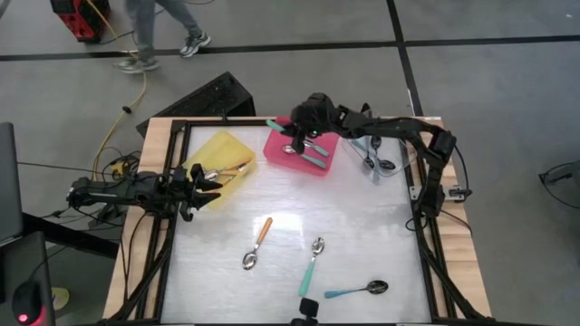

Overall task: Sort silverware by color (type)
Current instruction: Put the green spoon into the red bin

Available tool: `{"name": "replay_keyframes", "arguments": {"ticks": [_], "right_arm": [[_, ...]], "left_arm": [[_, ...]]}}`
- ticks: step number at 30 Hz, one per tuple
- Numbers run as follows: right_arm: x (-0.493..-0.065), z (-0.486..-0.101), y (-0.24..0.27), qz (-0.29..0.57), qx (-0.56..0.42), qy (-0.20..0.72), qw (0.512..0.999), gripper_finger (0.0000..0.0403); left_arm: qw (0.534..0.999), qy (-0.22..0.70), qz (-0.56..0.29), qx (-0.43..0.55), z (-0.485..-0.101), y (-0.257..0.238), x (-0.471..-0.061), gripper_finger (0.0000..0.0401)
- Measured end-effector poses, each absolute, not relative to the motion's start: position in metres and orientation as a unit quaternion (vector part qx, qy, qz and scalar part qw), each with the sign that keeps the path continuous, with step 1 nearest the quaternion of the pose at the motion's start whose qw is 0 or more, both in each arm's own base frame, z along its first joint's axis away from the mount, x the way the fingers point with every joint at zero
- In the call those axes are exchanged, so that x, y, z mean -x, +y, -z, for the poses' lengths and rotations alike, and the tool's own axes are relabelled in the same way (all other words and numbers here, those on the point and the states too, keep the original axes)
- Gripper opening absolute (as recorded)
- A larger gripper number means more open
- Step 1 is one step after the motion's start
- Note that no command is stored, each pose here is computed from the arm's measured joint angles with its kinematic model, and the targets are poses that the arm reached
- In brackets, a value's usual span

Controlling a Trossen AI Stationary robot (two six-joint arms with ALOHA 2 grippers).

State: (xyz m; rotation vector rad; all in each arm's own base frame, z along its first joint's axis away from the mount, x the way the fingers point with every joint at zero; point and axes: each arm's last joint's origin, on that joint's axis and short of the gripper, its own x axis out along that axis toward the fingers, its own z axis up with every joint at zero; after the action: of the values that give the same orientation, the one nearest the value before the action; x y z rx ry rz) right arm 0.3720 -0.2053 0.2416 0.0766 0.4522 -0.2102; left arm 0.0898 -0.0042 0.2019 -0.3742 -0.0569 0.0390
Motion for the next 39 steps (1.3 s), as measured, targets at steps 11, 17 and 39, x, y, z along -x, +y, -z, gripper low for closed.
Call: {"name": "replay_keyframes", "arguments": {"ticks": [11, 17, 39], "right_arm": [[-0.352, -0.224, -0.226, 0.105, -0.059, 0.143, 0.982, 0.0090], [-0.336, -0.197, -0.225, 0.096, -0.099, 0.147, 0.979, 0.0090], [-0.322, -0.175, -0.219, 0.097, -0.135, 0.140, 0.976, 0.0091]], "left_arm": [[0.983, -0.029, -0.022, 0.178, -0.202, -0.004, -0.090, 0.0148], [0.984, -0.029, -0.022, 0.174, -0.202, -0.004, -0.090, 0.0148], [0.984, -0.031, -0.035, 0.170, -0.202, -0.003, -0.090, 0.0148]]}}
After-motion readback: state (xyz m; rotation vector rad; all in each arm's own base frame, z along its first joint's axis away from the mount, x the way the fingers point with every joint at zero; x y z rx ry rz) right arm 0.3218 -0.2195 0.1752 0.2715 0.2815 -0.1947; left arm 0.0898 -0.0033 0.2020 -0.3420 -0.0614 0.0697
